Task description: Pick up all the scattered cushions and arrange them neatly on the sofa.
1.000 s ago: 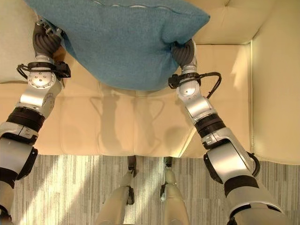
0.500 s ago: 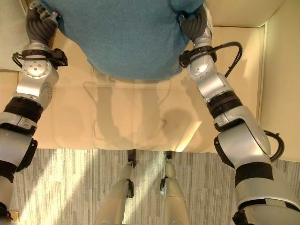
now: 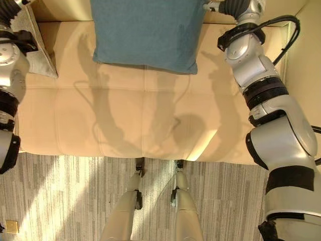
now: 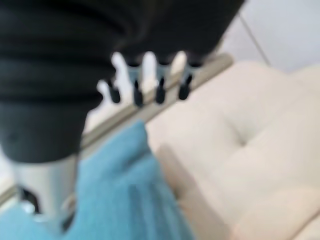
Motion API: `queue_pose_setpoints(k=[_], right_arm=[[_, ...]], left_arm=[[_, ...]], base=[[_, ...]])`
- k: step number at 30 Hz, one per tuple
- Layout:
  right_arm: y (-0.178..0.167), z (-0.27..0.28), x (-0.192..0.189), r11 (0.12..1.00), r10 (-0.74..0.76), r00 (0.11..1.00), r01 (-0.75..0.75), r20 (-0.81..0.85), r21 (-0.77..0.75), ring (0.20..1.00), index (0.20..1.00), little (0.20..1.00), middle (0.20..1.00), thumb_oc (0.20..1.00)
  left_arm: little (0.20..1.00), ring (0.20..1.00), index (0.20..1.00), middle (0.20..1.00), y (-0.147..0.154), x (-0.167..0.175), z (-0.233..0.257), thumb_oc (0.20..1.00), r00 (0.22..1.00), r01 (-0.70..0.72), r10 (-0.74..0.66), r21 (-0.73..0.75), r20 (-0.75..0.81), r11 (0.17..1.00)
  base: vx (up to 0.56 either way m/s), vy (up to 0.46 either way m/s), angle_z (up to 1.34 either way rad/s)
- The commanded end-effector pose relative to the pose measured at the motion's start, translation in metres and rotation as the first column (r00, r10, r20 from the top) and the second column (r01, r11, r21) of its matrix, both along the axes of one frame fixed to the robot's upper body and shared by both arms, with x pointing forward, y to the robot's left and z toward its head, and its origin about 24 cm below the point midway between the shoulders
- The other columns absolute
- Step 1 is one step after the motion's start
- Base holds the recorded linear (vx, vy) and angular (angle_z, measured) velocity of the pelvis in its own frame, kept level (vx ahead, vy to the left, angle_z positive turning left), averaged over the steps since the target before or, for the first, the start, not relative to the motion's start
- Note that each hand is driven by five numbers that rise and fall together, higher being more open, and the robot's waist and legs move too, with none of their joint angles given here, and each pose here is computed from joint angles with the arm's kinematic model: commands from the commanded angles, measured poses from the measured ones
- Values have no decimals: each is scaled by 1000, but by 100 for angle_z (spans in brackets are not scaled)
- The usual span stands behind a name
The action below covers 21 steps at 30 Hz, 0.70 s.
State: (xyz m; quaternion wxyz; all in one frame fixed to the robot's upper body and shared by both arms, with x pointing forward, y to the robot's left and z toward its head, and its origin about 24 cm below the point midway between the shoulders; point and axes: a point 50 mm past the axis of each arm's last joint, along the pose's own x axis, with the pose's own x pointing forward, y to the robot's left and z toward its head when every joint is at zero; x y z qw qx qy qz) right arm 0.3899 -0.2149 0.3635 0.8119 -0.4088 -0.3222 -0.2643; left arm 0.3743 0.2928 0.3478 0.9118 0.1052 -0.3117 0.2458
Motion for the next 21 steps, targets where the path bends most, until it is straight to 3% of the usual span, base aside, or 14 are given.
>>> queue_pose_setpoints(k=[1,5,8,9,13,18,21], right_arm=[[-17,-5,0,997,-80,997,80,8,8,1000,1000,1000,1000,1000],[-32,-19,-6,998,-51,999,51,-2,42,1000,1000,1000,1000,1000],[-25,-47,-7,996,63,997,-60,-44,72,1000,1000,1000,1000,1000],[-17,-72,-11,982,165,983,-157,-76,102,1000,1000,1000,1000,1000],[-18,-132,-28,962,262,944,-238,-201,136,1000,1000,1000,1000,1000],[-29,-227,-67,957,288,841,-231,-457,177,1000,1000,1000,1000,1000],[-39,-289,-96,962,260,738,-146,-623,229,1000,1000,1000,1000,1000]], left_arm=[[1000,1000,1000,1000,16,-4,-15,1000,997,-64,67,67,-44,996],[1000,1000,1000,1000,23,-12,-33,1000,999,-39,41,72,-29,997],[1000,1000,1000,1000,30,-26,-70,1000,999,-11,13,61,-32,998],[1000,1000,1000,1000,37,-43,-97,1000,999,2,-1,37,-32,999],[1000,1000,1000,1000,38,-78,-156,1000,994,25,-22,30,-112,999],[1000,1000,1000,1000,36,-124,-256,1000,919,2,-37,-87,-392,996],[1000,1000,1000,1000,39,-165,-325,1000,786,-91,-40,-179,-617,980]], base=[[17,-1,4],[33,-7,2],[59,1,-5],[61,-17,-18],[94,-48,-11],[93,-23,-3],[36,29,-3]])
